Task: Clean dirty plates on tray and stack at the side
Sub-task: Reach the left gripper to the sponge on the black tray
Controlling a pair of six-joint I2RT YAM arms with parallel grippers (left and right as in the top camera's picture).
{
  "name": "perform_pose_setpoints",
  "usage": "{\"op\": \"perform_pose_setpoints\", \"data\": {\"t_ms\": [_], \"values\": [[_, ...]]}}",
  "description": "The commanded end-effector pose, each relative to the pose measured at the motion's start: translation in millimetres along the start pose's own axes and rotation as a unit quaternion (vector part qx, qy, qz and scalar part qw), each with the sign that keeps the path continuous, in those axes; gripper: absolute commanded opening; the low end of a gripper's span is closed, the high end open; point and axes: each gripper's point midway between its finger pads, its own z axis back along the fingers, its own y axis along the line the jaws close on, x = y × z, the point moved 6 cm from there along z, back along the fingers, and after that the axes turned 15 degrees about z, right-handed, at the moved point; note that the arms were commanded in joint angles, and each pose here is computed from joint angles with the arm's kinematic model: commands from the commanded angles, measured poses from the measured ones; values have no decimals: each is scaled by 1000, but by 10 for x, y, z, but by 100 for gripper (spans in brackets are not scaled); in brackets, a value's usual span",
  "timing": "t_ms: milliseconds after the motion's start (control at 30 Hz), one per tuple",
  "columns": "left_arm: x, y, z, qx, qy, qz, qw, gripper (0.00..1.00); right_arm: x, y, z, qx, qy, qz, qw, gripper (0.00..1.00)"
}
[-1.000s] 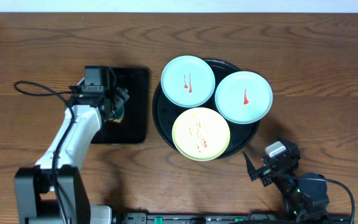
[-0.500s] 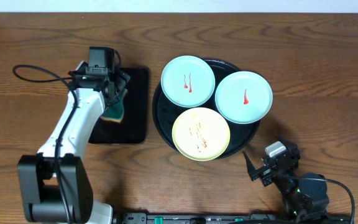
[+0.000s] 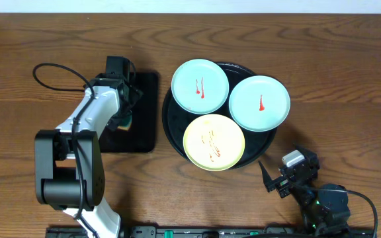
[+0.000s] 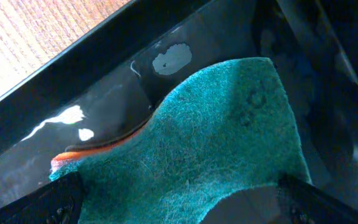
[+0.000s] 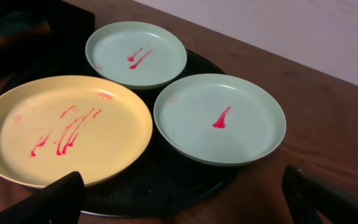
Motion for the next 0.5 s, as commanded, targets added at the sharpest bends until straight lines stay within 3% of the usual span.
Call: {"op": "perform_pose_setpoints", "data": {"t_ms": [0,133,300,467], "values": [[-2,13,-104,14,-4,6,1000,100,-17,-9,-5,-3,2,3,1000,99],[-16,39,-172,25,-1,5,1000,91,-17,-9,-5,-3,2,3,1000,99],[-19,46,-183,27,-1,4,1000,68,-17,-9,-5,-3,2,3,1000,99],[-14,123,-222,38,0,7,999,57,-17,-9,-5,-3,2,3,1000,99]]}}
